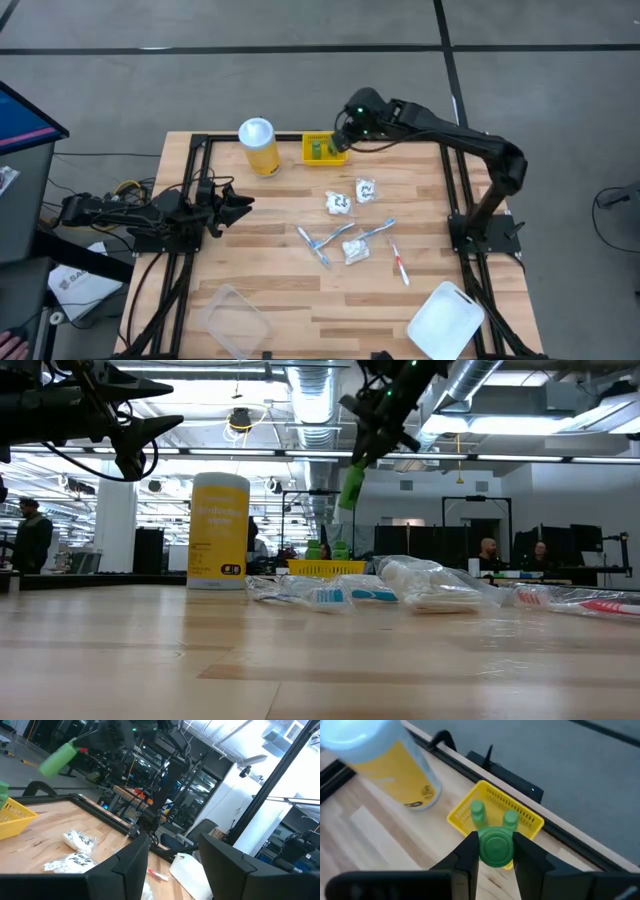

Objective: Pick & Place Travel size toiletries
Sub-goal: Put the green shampoo into the yellow bin

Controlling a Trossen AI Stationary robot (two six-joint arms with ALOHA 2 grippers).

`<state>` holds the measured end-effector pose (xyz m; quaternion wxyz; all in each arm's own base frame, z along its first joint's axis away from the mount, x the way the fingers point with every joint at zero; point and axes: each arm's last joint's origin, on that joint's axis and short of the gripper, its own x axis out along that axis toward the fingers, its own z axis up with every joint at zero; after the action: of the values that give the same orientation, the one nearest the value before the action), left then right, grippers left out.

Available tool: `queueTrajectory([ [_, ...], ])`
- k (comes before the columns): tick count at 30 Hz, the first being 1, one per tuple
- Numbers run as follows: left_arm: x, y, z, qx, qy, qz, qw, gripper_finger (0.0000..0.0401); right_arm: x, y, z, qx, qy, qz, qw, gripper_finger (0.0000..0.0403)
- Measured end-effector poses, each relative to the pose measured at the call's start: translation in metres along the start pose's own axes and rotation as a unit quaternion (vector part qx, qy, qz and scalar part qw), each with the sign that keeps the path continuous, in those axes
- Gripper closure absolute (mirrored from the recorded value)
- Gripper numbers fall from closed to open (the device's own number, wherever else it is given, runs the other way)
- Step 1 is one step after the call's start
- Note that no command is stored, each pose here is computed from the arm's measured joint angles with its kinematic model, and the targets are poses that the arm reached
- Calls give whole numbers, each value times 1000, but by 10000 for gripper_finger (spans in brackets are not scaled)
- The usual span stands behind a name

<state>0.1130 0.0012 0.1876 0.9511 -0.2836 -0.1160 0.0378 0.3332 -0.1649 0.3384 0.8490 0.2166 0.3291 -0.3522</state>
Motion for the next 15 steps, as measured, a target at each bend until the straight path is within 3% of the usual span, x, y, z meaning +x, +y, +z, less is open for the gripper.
queueTrajectory([
  [15, 0, 0, 0, 0, 0, 0, 1000, 229, 67, 5, -14, 45, 41, -21, 998, 319],
])
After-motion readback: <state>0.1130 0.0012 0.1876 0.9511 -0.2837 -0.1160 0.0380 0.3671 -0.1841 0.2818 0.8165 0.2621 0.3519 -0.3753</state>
